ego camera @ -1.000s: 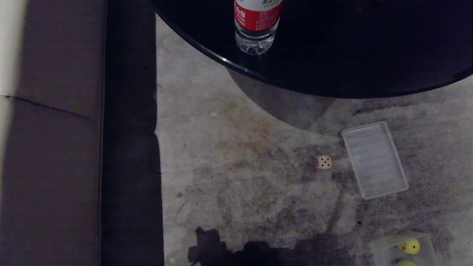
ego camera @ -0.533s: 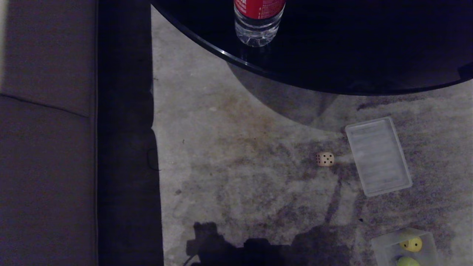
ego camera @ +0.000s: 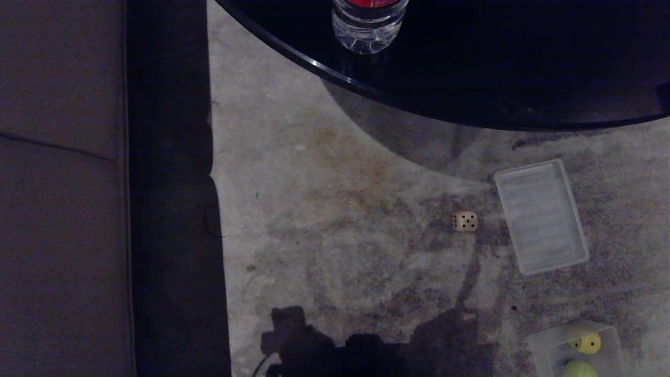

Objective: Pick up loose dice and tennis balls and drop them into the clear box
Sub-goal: Pick up toys out of the box

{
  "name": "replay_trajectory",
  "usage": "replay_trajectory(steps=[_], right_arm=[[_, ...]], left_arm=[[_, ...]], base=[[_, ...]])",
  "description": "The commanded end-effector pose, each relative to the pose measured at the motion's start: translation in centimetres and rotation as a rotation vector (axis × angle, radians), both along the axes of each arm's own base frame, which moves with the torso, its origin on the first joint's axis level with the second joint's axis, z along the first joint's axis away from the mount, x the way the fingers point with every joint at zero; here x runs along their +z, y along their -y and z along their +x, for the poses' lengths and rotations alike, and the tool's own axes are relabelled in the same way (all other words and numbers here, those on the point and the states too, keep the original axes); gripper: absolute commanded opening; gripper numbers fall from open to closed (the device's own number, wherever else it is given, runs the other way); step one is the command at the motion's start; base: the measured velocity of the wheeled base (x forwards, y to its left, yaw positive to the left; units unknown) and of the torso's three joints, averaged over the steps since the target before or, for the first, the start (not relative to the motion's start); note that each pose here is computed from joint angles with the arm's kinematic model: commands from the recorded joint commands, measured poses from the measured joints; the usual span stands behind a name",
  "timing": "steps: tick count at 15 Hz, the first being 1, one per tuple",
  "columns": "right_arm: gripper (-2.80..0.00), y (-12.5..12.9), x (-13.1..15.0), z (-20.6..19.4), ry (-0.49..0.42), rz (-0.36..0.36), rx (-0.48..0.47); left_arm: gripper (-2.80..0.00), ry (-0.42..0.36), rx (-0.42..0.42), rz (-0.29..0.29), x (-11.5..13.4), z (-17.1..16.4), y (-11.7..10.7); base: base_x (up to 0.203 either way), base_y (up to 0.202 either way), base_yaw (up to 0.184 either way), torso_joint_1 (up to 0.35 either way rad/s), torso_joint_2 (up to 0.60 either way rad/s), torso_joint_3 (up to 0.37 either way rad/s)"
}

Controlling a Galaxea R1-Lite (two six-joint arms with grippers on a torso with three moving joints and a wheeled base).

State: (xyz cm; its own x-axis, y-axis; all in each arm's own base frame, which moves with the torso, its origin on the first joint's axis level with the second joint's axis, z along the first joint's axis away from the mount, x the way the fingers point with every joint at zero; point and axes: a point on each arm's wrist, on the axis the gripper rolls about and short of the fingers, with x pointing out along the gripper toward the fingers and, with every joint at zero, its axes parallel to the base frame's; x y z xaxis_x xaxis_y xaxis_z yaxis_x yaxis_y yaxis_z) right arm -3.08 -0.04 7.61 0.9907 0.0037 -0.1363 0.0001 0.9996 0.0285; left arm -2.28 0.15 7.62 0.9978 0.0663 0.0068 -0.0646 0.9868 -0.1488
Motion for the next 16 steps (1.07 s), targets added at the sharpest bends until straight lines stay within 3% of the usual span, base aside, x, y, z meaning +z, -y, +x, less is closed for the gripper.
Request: replay_trajectory(steps=[1,2,4,6,10,12,14,16], right_arm=[[-2.80,0.0,1.3,-0.3,0.031,-0.002,-0.002],[-2.80,0.0,2.4,-0.2,0.020,-0.002,0.011],[-2.80,-0.1,4.3,1.4,-0.100,0.002,0.031],[-2.80,-0.1,5.9,4.6,-0.273,0.010,0.044],[-2.80,-0.4,6.5,13.2,-0.470,0.036,0.060],[-2.80,-1.0,5.7,17.7,-0.484,0.067,0.081],[-2.80,-1.8,5.1,21.4,-0.411,0.110,0.103],[-2.80,-3.0,3.8,23.7,-0.429,0.125,0.143]], left_arm=[[-2.80,-0.001,0.001,-0.001,0.0,0.0,0.0],[-2.80,-0.001,0.001,-0.001,0.0,0.0,0.0],[-2.80,0.001,0.001,-0.001,0.0,0.0,0.0],[-2.80,-0.001,0.001,-0.001,0.0,0.0,0.0],[-2.80,-0.001,0.001,-0.001,0.0,0.0,0.0],[-2.80,-0.001,0.001,-0.001,0.0,0.0,0.0],[-2.80,-0.001,0.001,-0.001,0.0,0.0,0.0],[-2.80,-0.001,0.001,-0.001,0.0,0.0,0.0]], base=[[0.000,0.000,0.000,0.000,0.00,0.000],[0.000,0.000,0.000,0.000,0.00,0.000],[0.000,0.000,0.000,0.000,0.00,0.000],[0.000,0.000,0.000,0.000,0.00,0.000],[0.000,0.000,0.000,0.000,0.00,0.000],[0.000,0.000,0.000,0.000,0.00,0.000],[0.000,0.000,0.000,0.000,0.00,0.000],[0.000,0.000,0.000,0.000,0.00,0.000]])
